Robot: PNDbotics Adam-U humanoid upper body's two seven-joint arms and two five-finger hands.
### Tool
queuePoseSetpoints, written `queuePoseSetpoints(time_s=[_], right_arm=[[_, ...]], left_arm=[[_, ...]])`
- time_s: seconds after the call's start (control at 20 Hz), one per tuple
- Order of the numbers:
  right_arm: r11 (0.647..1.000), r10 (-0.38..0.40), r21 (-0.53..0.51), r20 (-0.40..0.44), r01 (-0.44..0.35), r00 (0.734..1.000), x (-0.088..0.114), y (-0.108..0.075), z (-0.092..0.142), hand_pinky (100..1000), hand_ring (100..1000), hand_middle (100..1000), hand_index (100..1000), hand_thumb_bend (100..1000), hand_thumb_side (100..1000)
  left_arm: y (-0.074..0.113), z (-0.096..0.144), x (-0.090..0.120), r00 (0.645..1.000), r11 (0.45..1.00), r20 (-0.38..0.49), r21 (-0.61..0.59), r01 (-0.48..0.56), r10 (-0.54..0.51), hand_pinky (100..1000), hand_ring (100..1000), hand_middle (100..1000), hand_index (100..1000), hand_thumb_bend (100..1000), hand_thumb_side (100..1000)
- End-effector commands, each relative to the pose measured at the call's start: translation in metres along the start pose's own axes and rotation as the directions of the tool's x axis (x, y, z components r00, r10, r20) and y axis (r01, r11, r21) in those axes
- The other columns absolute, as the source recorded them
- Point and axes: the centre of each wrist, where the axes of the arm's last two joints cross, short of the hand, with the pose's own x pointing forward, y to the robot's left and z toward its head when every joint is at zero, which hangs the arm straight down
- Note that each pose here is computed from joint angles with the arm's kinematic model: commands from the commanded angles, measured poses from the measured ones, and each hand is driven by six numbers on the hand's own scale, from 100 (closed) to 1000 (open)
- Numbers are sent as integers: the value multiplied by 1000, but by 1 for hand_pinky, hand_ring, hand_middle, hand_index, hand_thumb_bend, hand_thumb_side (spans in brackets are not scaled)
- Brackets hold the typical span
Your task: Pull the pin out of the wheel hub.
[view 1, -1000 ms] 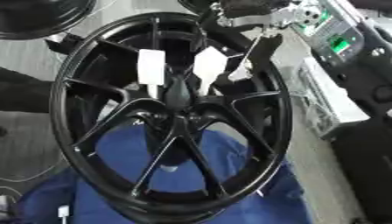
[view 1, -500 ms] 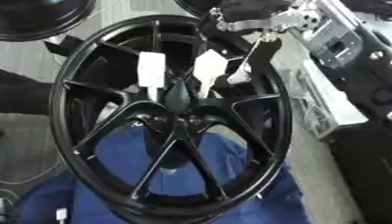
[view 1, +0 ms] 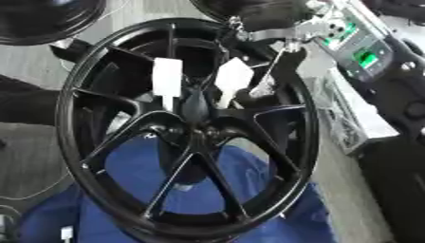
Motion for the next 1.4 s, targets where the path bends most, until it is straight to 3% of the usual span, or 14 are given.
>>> queuePoseSetpoints(time_s=[0.05, 0.55, 1.0, 1.4], right_arm=[[978, 130, 153, 94, -143, 987, -1, -12, 12, 778, 645, 508, 633, 344, 293], [989, 100, 104, 63, -106, 993, -2, -12, 13, 739, 551, 398, 522, 336, 280], [995, 91, 47, 33, -92, 995, -1, -13, 16, 728, 524, 376, 501, 333, 286], [994, 107, 10, 13, -107, 994, 0, -25, 25, 724, 521, 367, 491, 344, 314]], left_arm=[[0, -3, 7, 1000, 1000, 27, -6, 3, -3, 868, 691, 748, 835, 205, 779], [-1, -3, 7, 1000, 1000, 27, -3, 1, -1, 869, 687, 748, 831, 206, 779], [0, -3, 6, 1000, 1000, 25, -3, 1, -1, 870, 685, 748, 829, 207, 779], [-1, -3, 7, 1000, 1000, 26, -6, 2, -2, 870, 684, 747, 826, 206, 780]])
